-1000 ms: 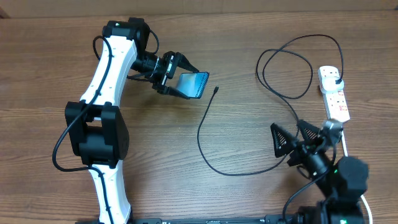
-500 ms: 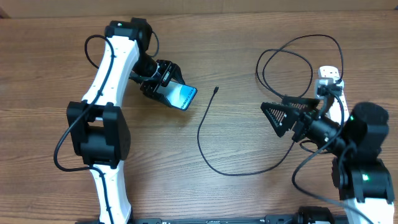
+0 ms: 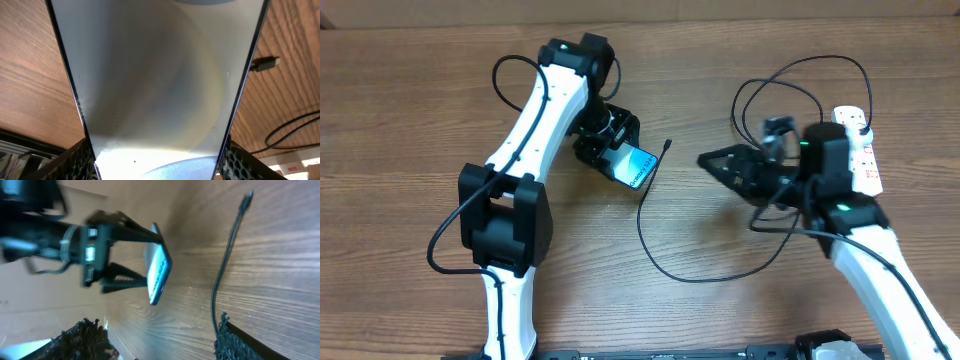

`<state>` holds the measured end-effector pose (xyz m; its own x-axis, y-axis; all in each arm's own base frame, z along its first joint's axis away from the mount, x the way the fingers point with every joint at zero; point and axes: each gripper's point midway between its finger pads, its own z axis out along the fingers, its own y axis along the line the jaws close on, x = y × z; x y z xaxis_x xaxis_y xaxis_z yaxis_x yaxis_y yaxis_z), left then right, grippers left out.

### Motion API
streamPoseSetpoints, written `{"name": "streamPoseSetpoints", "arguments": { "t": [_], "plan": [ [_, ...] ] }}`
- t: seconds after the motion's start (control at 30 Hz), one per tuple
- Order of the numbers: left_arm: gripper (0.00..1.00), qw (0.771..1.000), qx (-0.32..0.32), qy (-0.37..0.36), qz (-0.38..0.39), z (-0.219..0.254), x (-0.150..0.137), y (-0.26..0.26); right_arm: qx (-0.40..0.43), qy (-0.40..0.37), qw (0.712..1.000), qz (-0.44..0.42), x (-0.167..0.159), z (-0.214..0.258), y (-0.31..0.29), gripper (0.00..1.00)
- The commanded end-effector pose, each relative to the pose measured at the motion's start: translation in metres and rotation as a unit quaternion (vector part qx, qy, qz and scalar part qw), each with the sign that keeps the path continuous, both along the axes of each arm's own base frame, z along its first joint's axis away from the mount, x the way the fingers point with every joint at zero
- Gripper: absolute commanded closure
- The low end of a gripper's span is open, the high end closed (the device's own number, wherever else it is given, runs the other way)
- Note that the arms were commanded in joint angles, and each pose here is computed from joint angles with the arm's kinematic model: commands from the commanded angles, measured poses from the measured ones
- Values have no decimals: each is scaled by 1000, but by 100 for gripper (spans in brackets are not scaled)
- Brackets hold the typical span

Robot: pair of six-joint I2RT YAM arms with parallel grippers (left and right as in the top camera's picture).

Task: Plug charger to phone and switch on socket
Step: 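Move the right gripper left toward the phone held by the left gripper, then close the right gripper on the phone's lower edge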

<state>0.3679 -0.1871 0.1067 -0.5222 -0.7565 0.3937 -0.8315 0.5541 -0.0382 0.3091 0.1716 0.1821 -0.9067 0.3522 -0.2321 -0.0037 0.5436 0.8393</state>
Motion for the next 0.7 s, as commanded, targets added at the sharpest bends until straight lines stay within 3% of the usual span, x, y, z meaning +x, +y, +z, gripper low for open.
{"name": "streamPoseSetpoints", "arguments": {
  "t": [0.0, 0.27, 0.67],
  "plan": [
    [67, 1000, 9, -1, 29, 7, 3, -5, -7, 41, 998, -43, 13, -15, 19, 25],
    [67, 998, -15, 19, 51, 11, -1, -16, -9, 102, 992, -80, 20, -49, 53, 33],
    [67, 997, -50, 35, 47, 17, -7, -30, 8, 96, 991, -87, 29, -55, 77, 44]
  ]
}}
